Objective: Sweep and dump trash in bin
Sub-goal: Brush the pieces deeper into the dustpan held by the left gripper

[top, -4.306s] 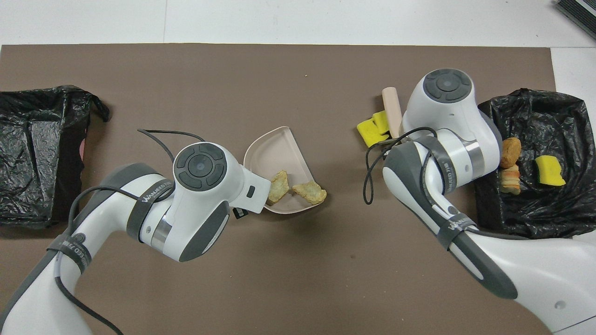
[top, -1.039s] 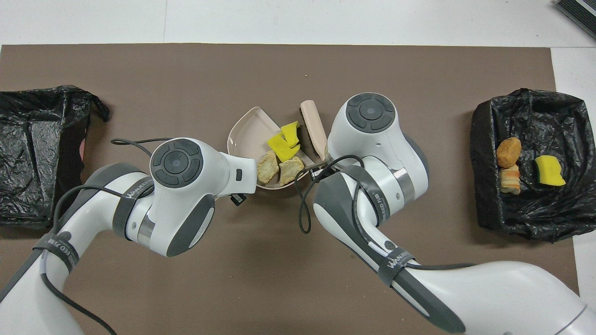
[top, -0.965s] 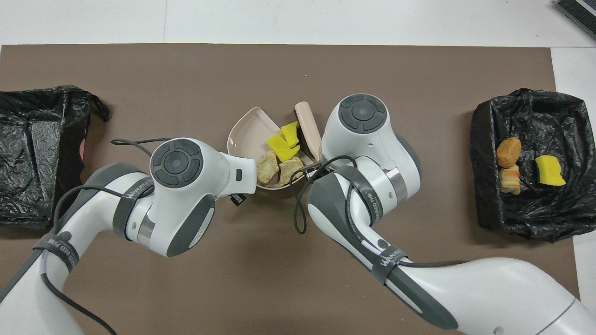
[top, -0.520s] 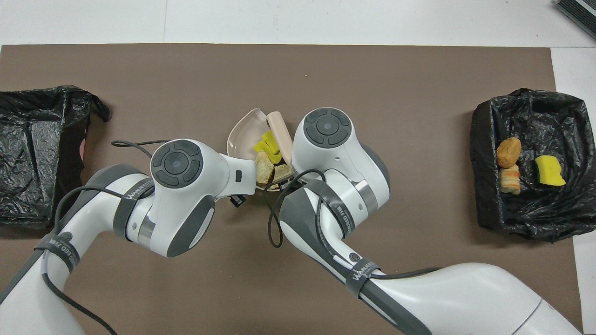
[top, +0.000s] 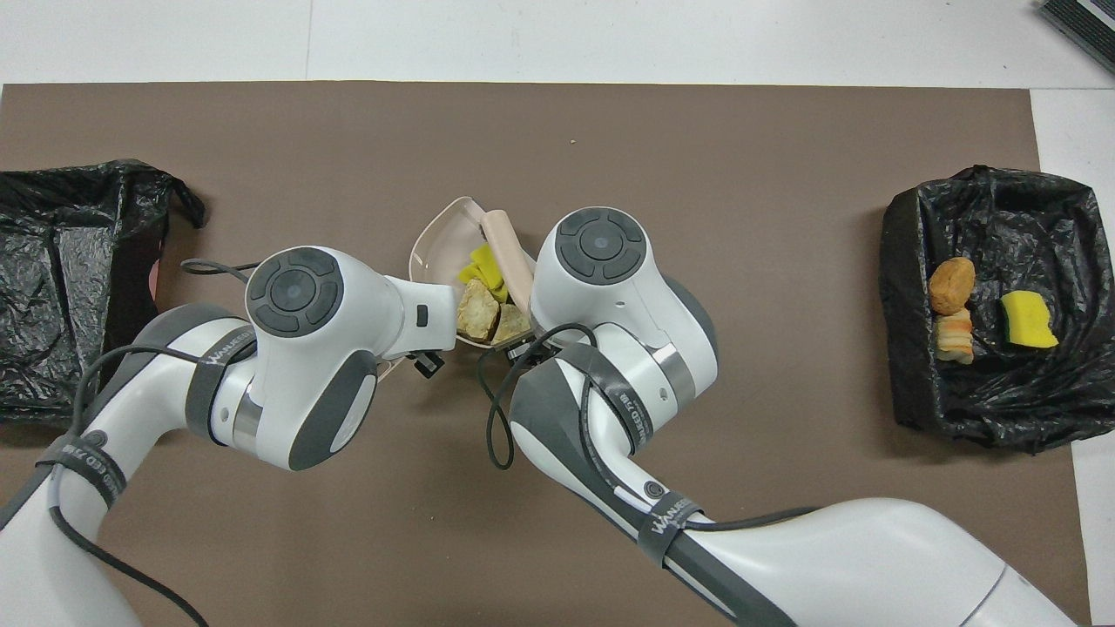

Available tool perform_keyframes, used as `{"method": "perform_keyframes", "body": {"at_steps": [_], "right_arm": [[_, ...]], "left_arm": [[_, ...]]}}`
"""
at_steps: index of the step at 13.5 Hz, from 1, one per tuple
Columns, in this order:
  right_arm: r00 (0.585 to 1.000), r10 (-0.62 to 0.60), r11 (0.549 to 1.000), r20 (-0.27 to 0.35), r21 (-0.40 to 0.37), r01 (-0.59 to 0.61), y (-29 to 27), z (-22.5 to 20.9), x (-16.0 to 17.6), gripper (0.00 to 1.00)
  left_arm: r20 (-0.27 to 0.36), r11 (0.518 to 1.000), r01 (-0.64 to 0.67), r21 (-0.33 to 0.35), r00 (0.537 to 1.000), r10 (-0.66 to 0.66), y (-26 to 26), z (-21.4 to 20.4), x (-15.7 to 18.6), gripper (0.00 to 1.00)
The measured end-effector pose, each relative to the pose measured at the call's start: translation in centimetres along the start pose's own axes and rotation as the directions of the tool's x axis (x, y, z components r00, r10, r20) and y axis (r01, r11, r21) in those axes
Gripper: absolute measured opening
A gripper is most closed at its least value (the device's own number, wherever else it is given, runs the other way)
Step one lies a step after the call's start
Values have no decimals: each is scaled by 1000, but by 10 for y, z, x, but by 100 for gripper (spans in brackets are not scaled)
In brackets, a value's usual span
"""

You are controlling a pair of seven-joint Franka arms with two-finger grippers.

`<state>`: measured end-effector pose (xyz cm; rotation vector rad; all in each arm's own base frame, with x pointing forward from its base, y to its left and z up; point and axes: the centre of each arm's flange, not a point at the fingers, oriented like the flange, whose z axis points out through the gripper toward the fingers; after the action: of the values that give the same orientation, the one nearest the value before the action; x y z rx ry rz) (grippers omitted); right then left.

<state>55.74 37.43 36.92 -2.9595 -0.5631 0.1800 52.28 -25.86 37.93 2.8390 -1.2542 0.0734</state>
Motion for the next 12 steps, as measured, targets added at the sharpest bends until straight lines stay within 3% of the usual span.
{"method": "perform_keyframes", "body": {"at_steps": [5,9,12], "right_arm": [[999,-3,1000,-32,-6,2,10,-19,1,26],[998,-44,997,-50,-71,40,6,-22,-1,26],[997,-55,996,-55,-77,51,7,-26,-2,26]], "left_arm": [[-81,999,45,-12,996,-46,-9,-12,4,31],[-144,998,57,13,988,-54,-16,-22,8,31],[-154,998,55,19,987,-52,-17,-25,8,31]]}}
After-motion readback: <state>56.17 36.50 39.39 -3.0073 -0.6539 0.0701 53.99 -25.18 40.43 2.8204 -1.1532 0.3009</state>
